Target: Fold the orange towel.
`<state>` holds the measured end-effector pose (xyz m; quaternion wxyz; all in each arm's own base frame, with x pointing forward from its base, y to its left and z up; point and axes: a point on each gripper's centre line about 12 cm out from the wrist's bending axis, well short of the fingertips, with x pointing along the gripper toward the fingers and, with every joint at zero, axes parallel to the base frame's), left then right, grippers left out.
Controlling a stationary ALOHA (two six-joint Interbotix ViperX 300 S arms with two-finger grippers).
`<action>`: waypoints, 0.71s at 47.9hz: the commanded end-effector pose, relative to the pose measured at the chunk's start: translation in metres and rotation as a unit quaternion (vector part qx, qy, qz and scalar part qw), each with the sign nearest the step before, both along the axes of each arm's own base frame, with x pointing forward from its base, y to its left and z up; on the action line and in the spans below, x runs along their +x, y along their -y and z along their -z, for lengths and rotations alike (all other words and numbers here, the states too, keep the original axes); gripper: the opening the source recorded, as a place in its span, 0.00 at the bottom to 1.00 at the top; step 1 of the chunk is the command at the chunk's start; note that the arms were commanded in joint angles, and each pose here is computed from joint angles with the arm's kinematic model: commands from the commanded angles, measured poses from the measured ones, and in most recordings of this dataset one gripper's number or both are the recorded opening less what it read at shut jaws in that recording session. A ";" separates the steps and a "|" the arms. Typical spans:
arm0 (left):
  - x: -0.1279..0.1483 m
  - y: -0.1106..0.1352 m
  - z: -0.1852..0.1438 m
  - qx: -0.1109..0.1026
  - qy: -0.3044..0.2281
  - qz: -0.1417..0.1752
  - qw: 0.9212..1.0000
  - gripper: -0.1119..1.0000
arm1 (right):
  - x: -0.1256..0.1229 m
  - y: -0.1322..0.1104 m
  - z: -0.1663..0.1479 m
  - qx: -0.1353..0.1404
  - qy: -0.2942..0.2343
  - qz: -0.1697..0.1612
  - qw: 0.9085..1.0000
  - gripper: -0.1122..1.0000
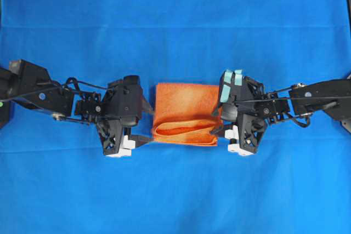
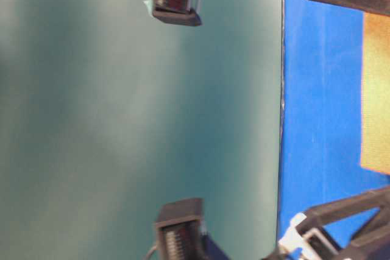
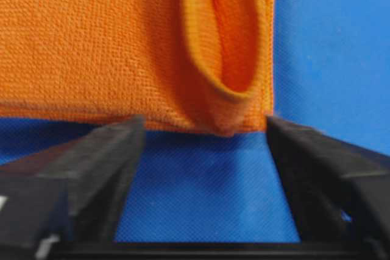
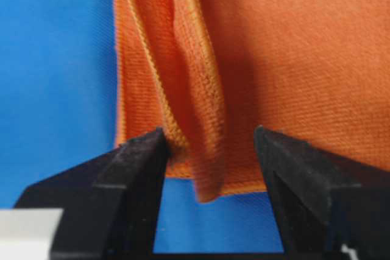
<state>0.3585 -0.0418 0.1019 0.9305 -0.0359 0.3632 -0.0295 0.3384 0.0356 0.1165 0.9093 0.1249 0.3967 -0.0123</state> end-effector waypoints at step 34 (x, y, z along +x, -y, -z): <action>-0.119 -0.022 -0.137 -0.010 0.195 -0.009 0.981 0.76 | -0.088 0.023 -0.135 -0.061 0.167 -0.008 0.984 0.64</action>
